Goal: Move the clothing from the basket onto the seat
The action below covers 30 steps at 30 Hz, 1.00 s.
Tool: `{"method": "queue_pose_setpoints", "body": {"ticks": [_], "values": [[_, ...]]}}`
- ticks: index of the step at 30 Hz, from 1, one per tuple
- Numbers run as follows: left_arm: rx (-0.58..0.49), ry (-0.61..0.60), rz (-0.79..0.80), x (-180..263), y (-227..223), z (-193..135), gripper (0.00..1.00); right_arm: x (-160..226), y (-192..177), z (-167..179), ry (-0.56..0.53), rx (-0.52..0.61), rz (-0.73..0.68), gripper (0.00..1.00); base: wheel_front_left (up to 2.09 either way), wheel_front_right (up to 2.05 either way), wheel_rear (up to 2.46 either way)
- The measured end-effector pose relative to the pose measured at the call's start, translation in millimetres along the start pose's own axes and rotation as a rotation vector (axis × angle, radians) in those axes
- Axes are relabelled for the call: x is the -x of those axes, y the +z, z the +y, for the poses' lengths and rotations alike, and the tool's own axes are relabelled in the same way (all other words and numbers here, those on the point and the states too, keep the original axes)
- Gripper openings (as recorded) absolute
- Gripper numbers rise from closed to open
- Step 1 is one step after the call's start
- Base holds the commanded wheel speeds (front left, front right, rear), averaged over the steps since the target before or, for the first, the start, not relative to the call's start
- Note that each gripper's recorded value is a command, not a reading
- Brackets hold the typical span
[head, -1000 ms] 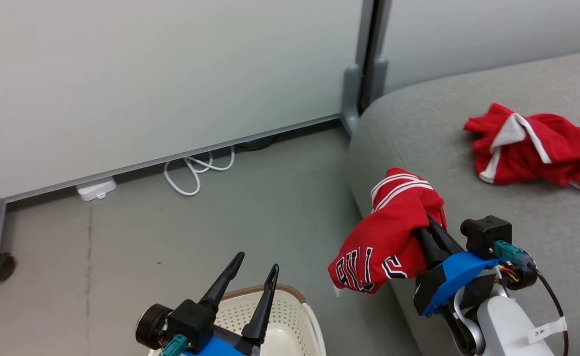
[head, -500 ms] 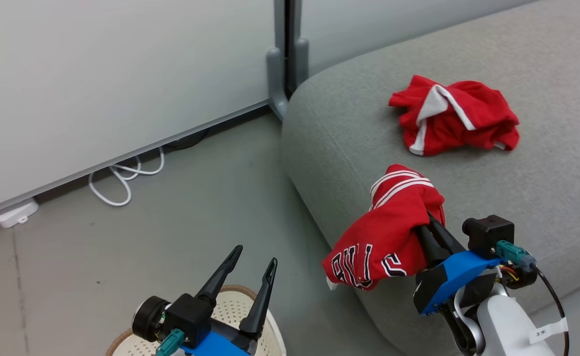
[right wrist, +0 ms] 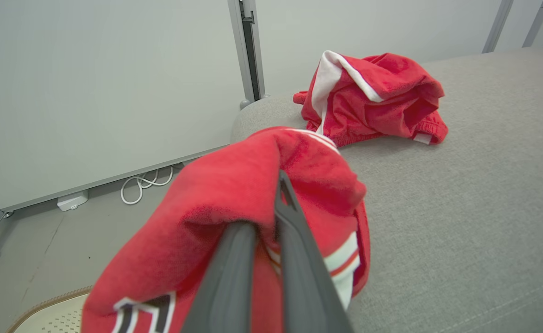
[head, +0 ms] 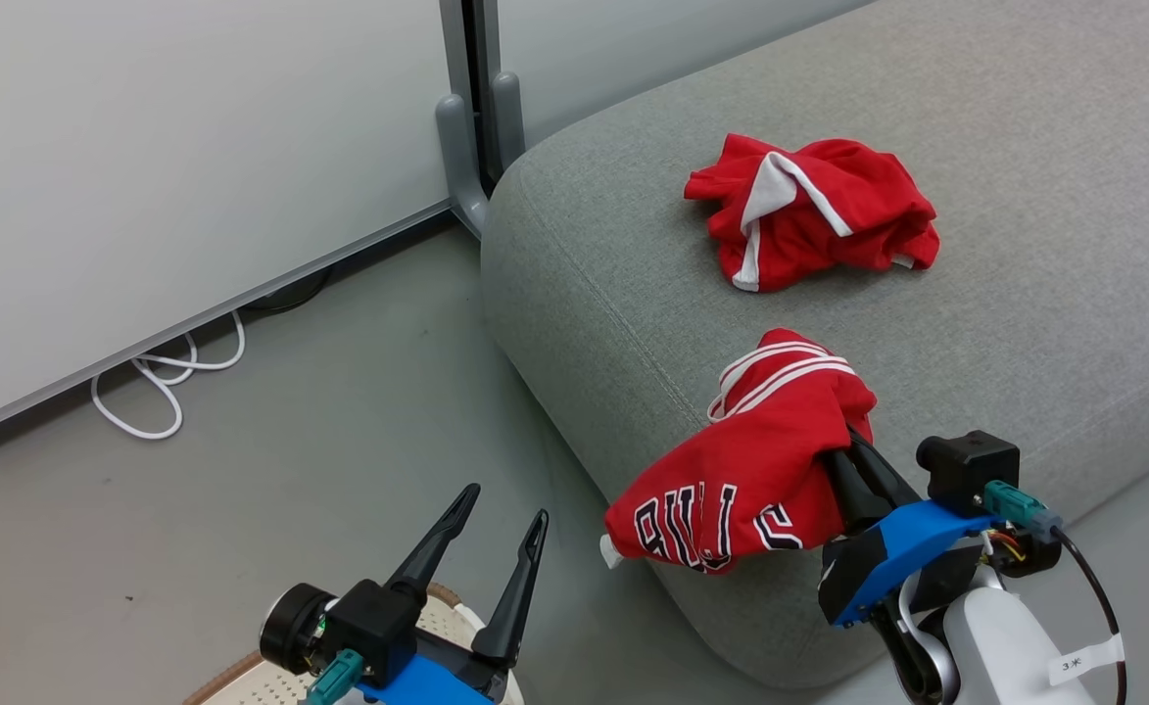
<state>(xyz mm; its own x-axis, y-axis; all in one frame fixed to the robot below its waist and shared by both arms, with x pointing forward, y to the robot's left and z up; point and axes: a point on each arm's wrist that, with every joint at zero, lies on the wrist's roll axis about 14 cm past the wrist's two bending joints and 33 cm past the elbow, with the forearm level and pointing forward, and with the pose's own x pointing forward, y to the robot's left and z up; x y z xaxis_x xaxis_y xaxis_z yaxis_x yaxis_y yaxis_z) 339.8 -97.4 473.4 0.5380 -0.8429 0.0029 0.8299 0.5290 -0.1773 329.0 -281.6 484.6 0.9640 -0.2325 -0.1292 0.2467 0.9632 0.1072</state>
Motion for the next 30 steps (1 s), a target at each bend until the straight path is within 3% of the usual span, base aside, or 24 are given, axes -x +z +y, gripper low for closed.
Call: {"method": "queue_pose_setpoints", "body": {"ticks": [17, 22, 30], "values": [[0.006, -0.001, 0.007, -1, -4, 4, 1.00, -7, 2, -4, -0.015, -0.016, -0.006, 0.00, 0.00, 0.00, 0.00], [0.007, 0.000, 0.011, -2, -7, 11, 1.00, -23, 30, -20, -0.060, -0.075, -0.075, 0.00, 0.00, 0.00, 0.00], [0.004, -0.022, 0.010, -9, -13, 26, 1.00, -62, 94, -49, -0.139, -0.056, -0.197, 0.00, 0.00, 0.00, 0.00]]}}
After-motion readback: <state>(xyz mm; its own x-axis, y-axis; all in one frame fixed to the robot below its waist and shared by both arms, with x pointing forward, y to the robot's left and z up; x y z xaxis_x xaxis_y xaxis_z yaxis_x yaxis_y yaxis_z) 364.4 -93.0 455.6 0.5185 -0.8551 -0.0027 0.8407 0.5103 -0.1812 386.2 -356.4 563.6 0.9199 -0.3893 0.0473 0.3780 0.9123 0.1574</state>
